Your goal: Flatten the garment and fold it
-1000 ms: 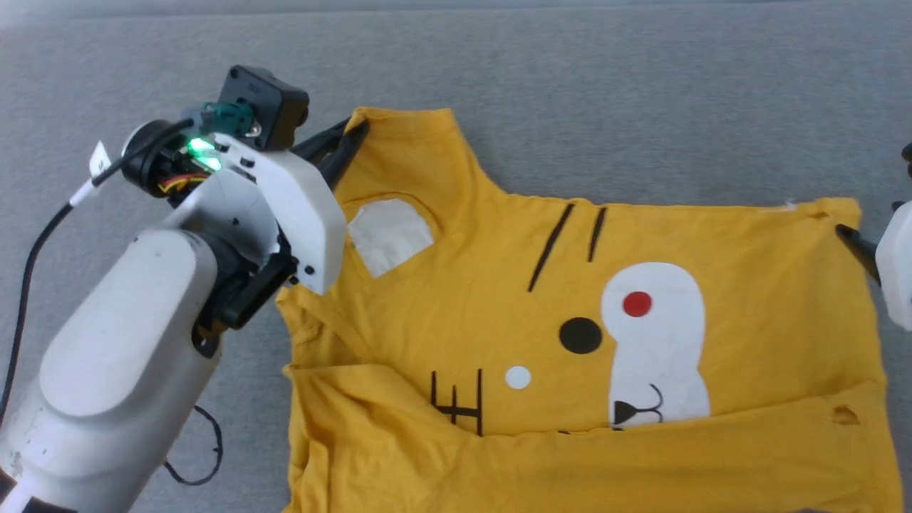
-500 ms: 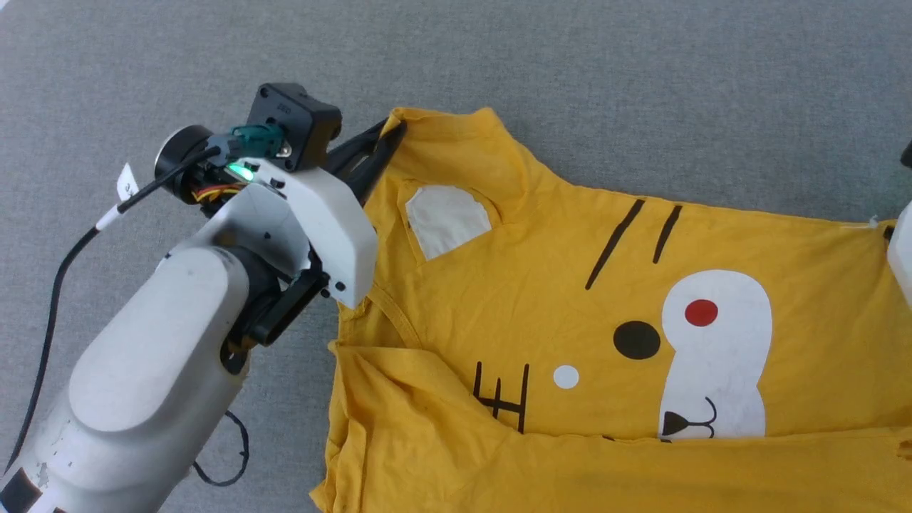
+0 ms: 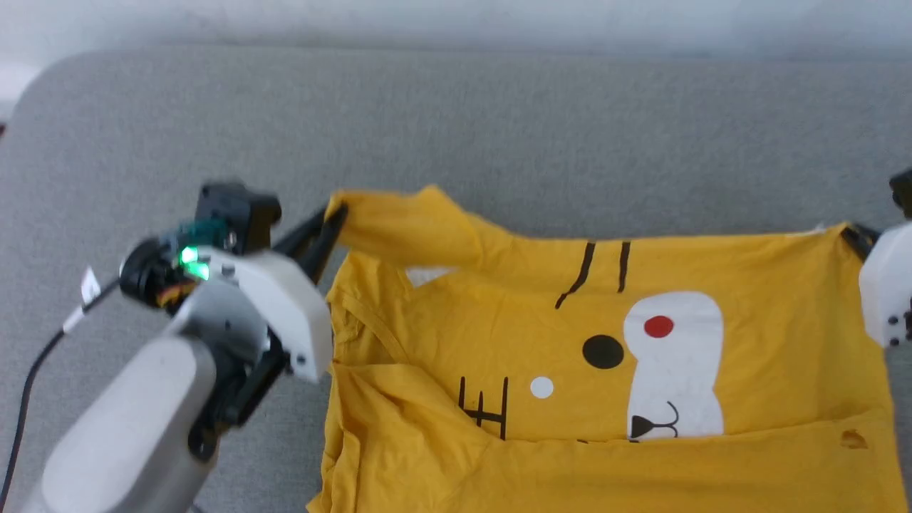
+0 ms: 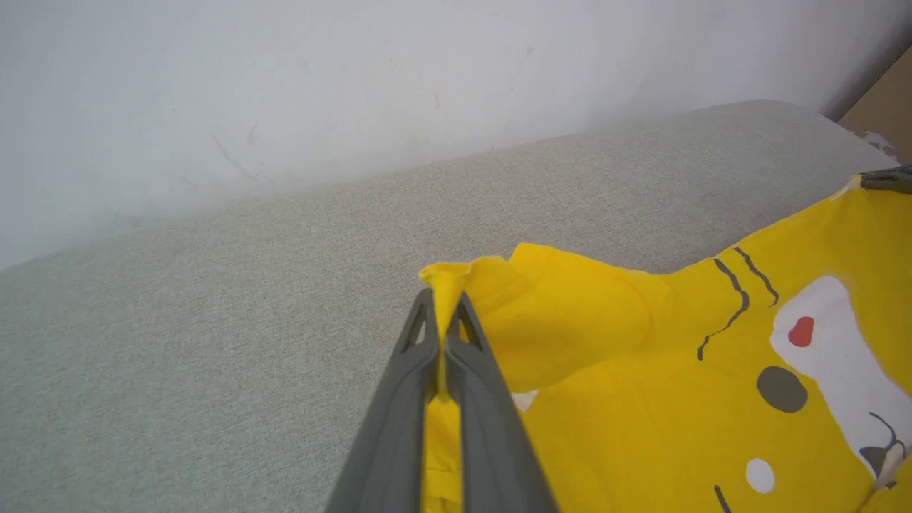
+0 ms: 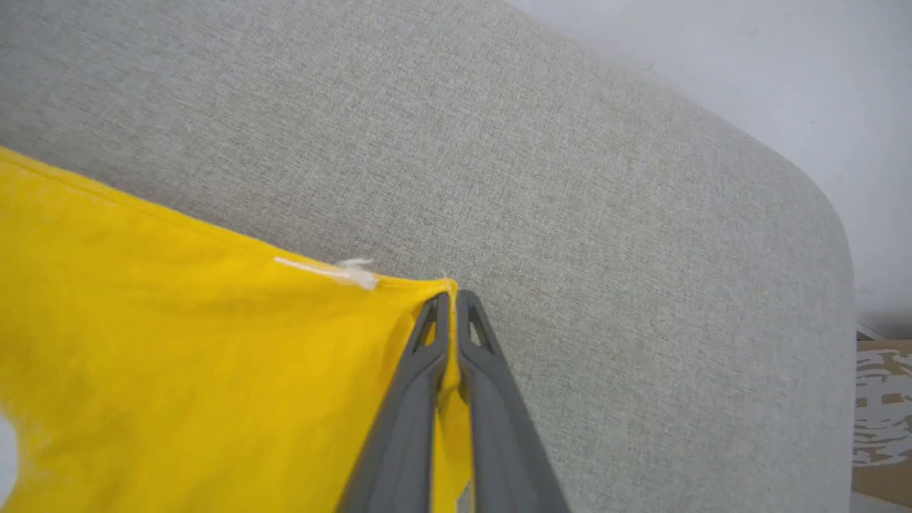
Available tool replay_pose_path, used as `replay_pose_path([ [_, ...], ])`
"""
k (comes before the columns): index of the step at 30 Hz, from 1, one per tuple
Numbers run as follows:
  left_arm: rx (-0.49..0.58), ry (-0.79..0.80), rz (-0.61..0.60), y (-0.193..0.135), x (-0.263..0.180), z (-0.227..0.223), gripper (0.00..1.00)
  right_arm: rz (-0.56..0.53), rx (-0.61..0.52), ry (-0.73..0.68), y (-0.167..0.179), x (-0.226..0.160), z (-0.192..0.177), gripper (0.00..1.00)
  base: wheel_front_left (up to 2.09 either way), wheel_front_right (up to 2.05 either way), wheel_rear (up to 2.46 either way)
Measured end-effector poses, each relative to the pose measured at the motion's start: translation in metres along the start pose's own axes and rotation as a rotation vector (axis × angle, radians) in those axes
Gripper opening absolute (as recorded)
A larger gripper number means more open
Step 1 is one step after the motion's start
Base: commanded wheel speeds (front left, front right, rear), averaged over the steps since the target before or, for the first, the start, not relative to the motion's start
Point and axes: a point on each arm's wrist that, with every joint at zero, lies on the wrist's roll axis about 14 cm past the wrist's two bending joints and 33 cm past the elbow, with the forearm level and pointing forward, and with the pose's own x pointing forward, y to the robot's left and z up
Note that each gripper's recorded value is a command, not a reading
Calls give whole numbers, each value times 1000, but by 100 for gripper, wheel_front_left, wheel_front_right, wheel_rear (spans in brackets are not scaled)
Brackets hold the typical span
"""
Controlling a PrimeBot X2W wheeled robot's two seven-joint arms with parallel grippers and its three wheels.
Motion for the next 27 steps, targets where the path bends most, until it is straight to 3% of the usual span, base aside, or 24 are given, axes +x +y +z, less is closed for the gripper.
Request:
replay_pose_path([
  [12,-43,75,-26,-38,-86,-29,0,-41,138,-145,0,-81,-21,0,0,0,0],
  [21,-69,295,-75,-61,-122,-105,0,22,148,50,40,-106,-98,0,0,0,0],
  [27,-59,383,-66,-55,-125,-136,0,23,121,121,44,-108,-116,0,0,0,0],
])
